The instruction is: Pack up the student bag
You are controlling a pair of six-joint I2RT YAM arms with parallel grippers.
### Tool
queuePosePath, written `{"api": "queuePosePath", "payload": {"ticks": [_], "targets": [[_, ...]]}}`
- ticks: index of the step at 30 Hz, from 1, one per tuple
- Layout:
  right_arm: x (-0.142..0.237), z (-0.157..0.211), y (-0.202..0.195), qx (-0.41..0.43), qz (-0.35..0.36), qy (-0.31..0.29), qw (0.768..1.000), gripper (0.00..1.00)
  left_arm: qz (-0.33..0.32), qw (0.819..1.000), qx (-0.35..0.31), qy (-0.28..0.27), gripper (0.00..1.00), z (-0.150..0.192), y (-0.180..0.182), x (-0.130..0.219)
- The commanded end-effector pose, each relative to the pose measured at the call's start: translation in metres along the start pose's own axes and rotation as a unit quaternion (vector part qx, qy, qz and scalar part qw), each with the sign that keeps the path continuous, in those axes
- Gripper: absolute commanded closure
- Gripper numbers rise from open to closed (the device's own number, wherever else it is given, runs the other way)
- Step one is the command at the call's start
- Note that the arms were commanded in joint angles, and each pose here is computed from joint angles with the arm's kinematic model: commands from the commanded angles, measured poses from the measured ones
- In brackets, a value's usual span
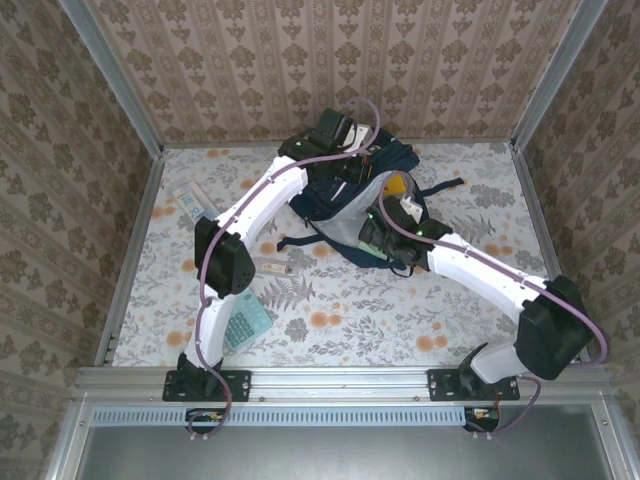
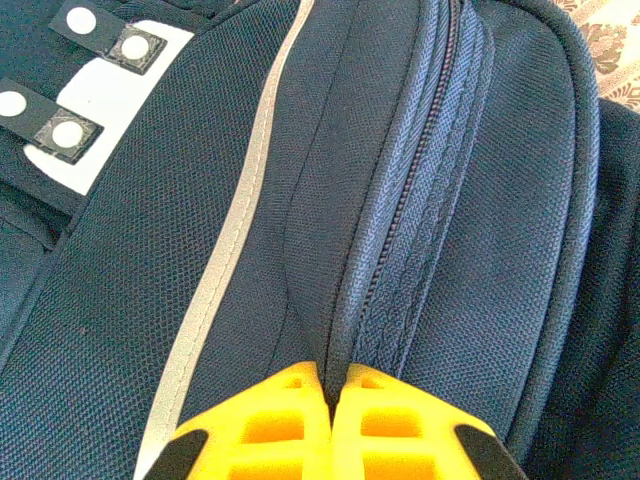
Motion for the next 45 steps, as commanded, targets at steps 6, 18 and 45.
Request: {"api": "queuePosePath", "payload": {"ticks": [6, 18, 45], "targets": [[-0.051, -0.039, 0.003, -0.082, 0.006, -0.013, 0.996, 0.14, 0.01, 0.997, 0.003, -0.072, 1.0, -0.034, -0.016, 0.049], [-0.057, -0.076, 0.015, -0.111, -0.036, -0.024, 0.993, 0.0, 0.007, 0.998, 0.002, -0.068, 1.0, -0.032, -0.015, 0.047], [0.014, 0.08, 0.077, 0.192, -0.222, 0.061, 0.954, 0.1, 0.002, 0.997, -0.001, -0.074, 1.0, -0.038, -0.007, 0.051]]}}
Point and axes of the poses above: each hand's point on the last joint's axis, 136 mm out from that joint toward the fingers, its own x axis back along the fingers, its own y axis along the line the jaws close on, z = x × y, the point moved 4 cm from there along x, back along the fingers, and after that the axes turned 10 degrees about x, right-handed, at the moved point
